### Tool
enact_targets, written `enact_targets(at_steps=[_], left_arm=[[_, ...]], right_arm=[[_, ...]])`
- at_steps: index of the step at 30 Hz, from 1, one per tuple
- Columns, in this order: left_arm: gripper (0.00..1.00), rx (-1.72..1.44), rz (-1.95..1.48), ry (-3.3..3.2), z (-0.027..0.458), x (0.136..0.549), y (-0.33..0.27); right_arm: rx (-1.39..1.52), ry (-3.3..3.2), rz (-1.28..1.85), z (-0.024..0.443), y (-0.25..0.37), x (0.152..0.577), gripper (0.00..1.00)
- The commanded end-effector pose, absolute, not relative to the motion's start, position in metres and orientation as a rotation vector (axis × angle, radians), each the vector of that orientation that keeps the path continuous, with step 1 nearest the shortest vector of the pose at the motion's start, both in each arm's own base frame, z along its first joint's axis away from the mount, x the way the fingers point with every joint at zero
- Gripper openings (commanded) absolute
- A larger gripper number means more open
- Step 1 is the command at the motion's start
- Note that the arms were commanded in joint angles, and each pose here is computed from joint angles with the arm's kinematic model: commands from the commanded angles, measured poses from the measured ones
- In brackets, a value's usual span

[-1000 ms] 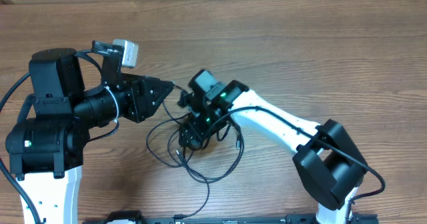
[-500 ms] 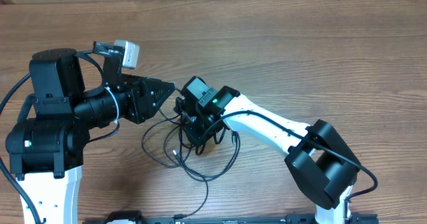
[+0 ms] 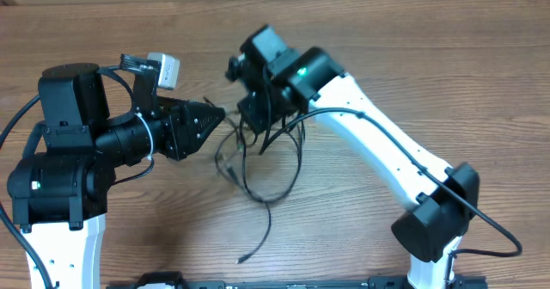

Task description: Untangle cables

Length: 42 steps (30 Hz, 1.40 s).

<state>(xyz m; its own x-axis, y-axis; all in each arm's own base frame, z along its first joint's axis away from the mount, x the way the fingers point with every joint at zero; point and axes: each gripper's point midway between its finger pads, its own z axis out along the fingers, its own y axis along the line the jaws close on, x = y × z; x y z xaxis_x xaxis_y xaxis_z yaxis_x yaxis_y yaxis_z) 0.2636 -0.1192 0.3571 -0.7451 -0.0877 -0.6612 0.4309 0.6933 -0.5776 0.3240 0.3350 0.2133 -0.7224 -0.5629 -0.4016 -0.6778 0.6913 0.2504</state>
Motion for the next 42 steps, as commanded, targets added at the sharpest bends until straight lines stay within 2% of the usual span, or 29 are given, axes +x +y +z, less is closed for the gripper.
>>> enact_targets(at_steps=[1, 9, 16, 27, 35, 36, 37, 38, 39, 42], left_arm=[[0.39, 0.286, -0.994, 2.197, 0.365, 0.262, -0.122], [0.44, 0.363, -0.937, 2.205, 0.356, 0.26, -0.12], [0.44, 0.315, -0.825, 2.311, 0.323, 0.266, -0.106], [0.45, 0.303, -0.822, 2.347, 0.277, 0.28, -0.104], [0.47, 0.367, -0.836, 2.31, 0.276, 0.284, -0.116], [0.46, 0.38, -0.832, 2.301, 0.277, 0.285, -0.119], [0.35, 0.392, -0.833, 2.293, 0.278, 0.285, -0.121], [0.12, 0.405, -0.833, 2.281, 0.28, 0.286, -0.123], [0.04, 0.416, -0.834, 2.273, 0.281, 0.286, -0.126], [0.04, 0.421, -0.829, 2.275, 0.281, 0.286, -0.129]], right_arm=[[-0.924, 2.447, 0.499, 0.284, 0.324, 0.333, 0.04], [-0.805, 2.306, 0.473, 0.357, 0.311, 0.338, 0.04], [-0.723, 2.221, 0.557, 0.398, 0.31, 0.333, 0.04], [-0.726, 2.164, 0.709, 0.429, 0.312, 0.308, 0.04], [-0.843, 2.143, 0.938, 0.437, 0.331, 0.278, 0.04], [-0.87, 2.136, 0.988, 0.439, 0.335, 0.272, 0.04], [-0.893, 2.129, 1.029, 0.441, 0.337, 0.266, 0.04], [-0.911, 2.123, 1.064, 0.442, 0.339, 0.261, 0.04], [-0.922, 2.12, 1.085, 0.443, 0.341, 0.258, 0.04], [-0.889, 2.143, 1.02, 0.438, 0.336, 0.266, 0.04]])
